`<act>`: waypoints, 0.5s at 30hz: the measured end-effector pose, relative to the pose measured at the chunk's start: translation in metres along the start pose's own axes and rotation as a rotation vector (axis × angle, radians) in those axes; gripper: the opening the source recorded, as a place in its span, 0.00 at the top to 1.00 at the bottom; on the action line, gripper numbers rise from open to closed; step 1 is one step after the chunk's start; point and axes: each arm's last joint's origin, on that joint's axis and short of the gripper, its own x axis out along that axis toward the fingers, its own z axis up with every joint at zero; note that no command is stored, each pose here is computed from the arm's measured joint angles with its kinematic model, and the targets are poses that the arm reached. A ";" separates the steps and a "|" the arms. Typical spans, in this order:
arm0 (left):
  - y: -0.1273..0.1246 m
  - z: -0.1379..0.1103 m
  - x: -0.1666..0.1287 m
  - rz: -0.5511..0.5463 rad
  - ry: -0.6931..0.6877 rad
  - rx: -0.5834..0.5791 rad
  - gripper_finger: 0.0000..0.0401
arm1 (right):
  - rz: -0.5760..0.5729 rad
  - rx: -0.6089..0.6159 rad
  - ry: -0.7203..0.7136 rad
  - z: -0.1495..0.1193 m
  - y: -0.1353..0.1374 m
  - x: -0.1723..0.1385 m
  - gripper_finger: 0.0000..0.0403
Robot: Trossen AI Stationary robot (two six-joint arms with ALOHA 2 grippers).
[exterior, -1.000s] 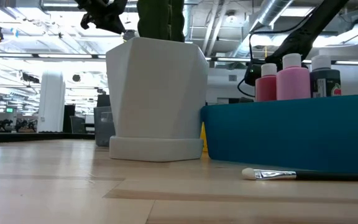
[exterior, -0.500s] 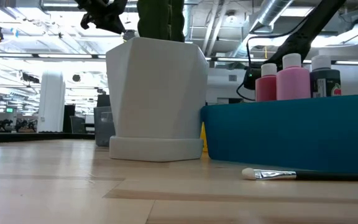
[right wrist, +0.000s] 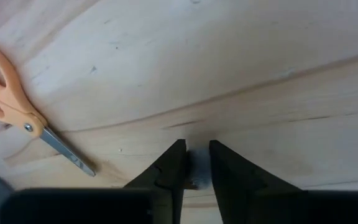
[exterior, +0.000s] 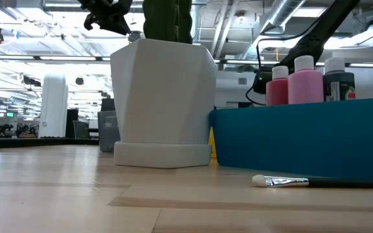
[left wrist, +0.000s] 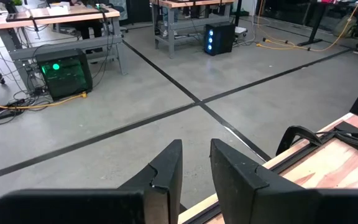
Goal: Pick & Place Paint Supplies
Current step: Put the top makeup brush into the black bin
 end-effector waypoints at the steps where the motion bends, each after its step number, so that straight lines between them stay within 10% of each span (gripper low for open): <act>1: 0.000 0.000 0.000 0.000 0.000 0.000 0.81 | -0.002 0.000 -0.003 0.000 0.000 0.000 0.85; 15: 0.000 0.000 0.000 0.001 0.000 -0.023 0.81 | 0.045 -0.012 -0.138 0.002 0.004 -0.010 0.99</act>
